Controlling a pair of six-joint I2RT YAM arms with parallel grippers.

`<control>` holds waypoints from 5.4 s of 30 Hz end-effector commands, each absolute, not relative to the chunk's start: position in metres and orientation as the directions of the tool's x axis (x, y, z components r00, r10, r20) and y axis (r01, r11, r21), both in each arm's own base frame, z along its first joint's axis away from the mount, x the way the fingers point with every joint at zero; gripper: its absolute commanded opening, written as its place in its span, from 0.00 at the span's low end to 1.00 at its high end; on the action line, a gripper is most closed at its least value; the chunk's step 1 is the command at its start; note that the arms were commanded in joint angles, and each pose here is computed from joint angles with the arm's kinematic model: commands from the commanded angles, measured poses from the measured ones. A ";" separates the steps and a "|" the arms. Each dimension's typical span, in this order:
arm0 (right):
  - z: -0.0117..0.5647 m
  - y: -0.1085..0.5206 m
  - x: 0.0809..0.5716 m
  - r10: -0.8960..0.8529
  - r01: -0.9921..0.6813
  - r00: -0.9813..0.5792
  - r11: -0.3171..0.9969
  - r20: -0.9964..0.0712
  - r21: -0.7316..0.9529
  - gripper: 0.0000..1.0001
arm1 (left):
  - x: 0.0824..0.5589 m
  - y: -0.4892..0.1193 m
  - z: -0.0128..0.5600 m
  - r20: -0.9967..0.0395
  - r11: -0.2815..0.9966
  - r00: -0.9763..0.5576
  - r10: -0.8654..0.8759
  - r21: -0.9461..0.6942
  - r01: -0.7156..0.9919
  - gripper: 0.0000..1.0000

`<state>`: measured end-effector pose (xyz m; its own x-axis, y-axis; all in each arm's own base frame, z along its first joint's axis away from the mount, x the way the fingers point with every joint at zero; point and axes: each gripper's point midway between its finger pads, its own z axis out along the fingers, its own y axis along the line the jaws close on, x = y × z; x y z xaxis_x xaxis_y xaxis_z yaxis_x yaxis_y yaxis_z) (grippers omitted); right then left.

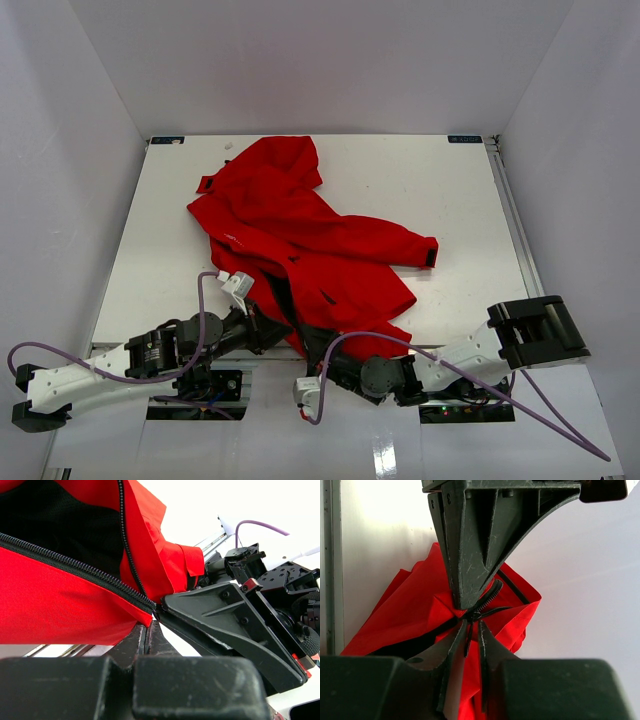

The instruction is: Zip up the jacket

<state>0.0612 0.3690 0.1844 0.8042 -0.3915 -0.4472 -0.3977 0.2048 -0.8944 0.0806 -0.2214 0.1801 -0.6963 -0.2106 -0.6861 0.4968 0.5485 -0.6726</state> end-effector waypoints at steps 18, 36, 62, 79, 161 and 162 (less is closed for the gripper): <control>0.238 0.387 0.083 -0.482 -0.365 0.750 0.270 -0.453 -0.891 0.08 | 0.075 -0.229 0.183 -0.699 0.520 -0.693 -0.175 -0.664 0.538 0.00; 0.281 0.412 0.129 -0.401 -0.469 0.726 0.307 -0.559 -0.828 0.08 | 0.072 -0.231 0.182 -0.703 0.506 -0.692 -0.164 -0.662 0.553 0.00; 0.343 0.407 0.370 -0.430 -0.546 0.432 0.575 -0.793 -0.610 0.08 | 0.086 -0.249 0.154 -0.733 0.584 -0.671 -0.112 -0.595 0.552 0.00; 0.382 0.330 0.565 -0.391 -0.392 0.446 0.724 -0.805 -0.568 0.08 | 0.097 -0.264 0.162 -0.805 0.591 -0.589 -0.073 -0.511 0.625 0.00; 0.269 0.158 0.528 0.091 -0.298 -0.046 0.949 -0.995 0.100 0.61 | 0.299 -0.230 0.194 -0.795 0.846 -0.518 -0.315 -0.483 0.228 0.63; 0.250 0.159 0.518 0.101 -0.316 -0.126 0.939 -0.987 0.137 0.67 | 0.311 -0.224 0.191 -0.791 0.847 -0.519 -0.325 -0.488 0.213 0.63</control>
